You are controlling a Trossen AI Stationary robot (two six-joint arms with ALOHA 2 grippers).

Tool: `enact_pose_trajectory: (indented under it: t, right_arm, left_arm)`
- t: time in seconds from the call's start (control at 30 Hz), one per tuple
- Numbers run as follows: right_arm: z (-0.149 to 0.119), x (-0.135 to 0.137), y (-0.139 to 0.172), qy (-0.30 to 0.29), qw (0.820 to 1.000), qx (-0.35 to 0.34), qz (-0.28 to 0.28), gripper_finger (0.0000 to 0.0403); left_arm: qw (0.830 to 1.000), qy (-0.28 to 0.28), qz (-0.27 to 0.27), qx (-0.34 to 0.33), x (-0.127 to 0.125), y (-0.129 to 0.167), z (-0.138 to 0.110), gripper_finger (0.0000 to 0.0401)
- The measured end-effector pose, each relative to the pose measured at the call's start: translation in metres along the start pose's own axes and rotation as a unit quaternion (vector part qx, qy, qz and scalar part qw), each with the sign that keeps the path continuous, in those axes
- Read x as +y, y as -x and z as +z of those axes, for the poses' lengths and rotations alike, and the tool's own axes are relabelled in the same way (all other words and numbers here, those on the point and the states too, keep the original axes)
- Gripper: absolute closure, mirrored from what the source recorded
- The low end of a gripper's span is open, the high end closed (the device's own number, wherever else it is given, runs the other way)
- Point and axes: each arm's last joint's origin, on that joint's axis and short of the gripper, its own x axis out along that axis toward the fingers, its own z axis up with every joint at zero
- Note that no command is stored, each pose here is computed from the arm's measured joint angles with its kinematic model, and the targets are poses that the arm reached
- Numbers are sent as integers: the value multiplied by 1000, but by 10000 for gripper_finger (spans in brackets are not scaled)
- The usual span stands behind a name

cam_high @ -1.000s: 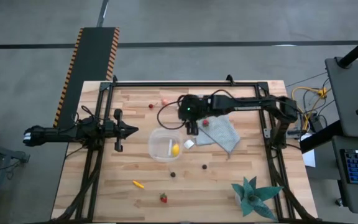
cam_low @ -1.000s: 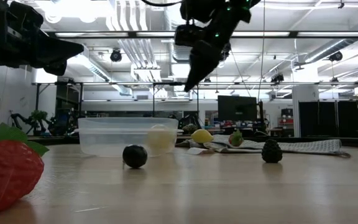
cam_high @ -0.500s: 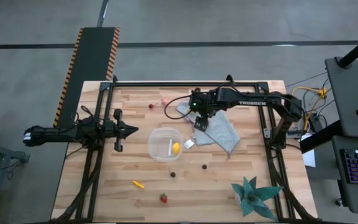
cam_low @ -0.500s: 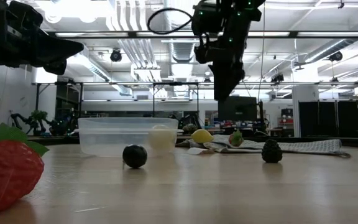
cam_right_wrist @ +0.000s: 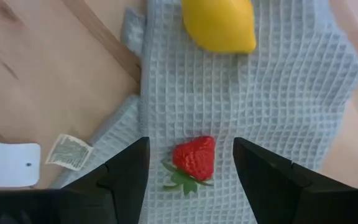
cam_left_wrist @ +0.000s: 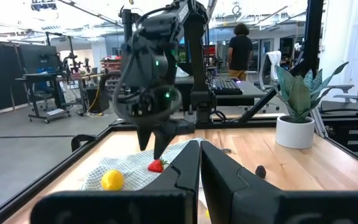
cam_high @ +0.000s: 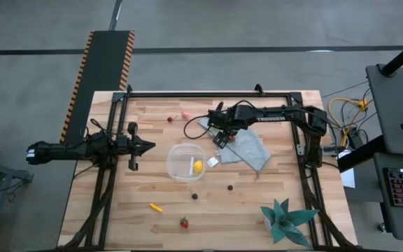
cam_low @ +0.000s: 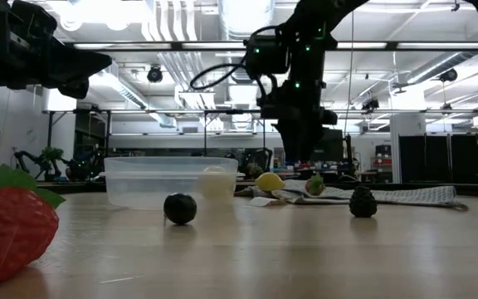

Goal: Pick and placing Produce into tupperware
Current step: Put the top red strawberry into the transparent bin

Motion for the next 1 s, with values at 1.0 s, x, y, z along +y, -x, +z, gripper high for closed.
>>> enact_pose_trajectory:
  t: [1.0]
  right_arm:
    - [-11, 4, -40, -21, 996, 77, -39, 179]
  left_arm:
    - [1000, 0, -1, 5, 0, 0, -1, 401]
